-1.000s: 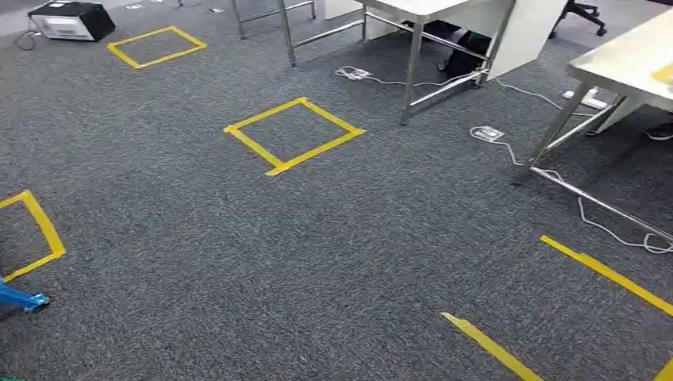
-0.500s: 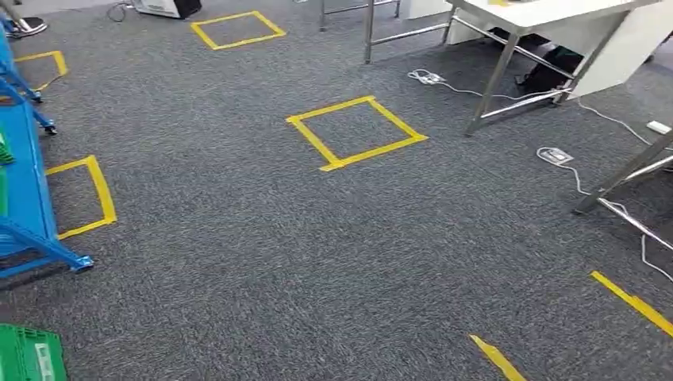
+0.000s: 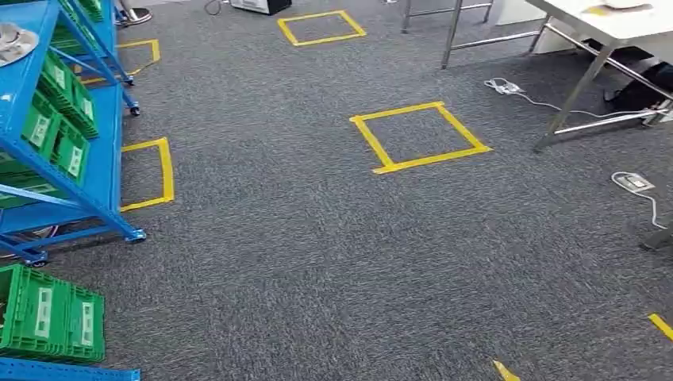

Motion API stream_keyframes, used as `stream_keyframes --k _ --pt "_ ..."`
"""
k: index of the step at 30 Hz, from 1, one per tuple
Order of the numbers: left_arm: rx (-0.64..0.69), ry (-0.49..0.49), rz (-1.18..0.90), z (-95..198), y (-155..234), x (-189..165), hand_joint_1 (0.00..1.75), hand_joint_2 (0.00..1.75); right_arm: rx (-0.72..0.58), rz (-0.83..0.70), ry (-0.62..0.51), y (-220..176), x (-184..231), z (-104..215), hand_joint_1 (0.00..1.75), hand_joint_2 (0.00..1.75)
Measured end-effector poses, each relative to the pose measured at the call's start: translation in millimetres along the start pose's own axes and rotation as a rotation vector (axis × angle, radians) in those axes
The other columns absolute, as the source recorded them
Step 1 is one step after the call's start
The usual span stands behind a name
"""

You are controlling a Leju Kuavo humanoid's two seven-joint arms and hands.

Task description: Take the parts from the cabinet and place them on the table.

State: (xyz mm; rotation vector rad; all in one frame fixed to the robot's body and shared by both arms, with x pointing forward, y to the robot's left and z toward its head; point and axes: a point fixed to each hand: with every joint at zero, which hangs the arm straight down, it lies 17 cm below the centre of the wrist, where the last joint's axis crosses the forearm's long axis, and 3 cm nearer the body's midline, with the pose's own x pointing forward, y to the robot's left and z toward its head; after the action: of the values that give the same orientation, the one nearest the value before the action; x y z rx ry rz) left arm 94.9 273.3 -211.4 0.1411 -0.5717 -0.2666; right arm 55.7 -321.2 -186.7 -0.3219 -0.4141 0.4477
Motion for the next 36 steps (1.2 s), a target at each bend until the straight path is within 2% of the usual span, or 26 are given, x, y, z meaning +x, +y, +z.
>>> stream_keyframes --k 36 --pt "-0.003 -0.006 0.002 1.8 -0.7 -2.3 0.0 0.0 0.009 -0.031 -0.01 0.4 1.2 -0.8 0.0 0.0"
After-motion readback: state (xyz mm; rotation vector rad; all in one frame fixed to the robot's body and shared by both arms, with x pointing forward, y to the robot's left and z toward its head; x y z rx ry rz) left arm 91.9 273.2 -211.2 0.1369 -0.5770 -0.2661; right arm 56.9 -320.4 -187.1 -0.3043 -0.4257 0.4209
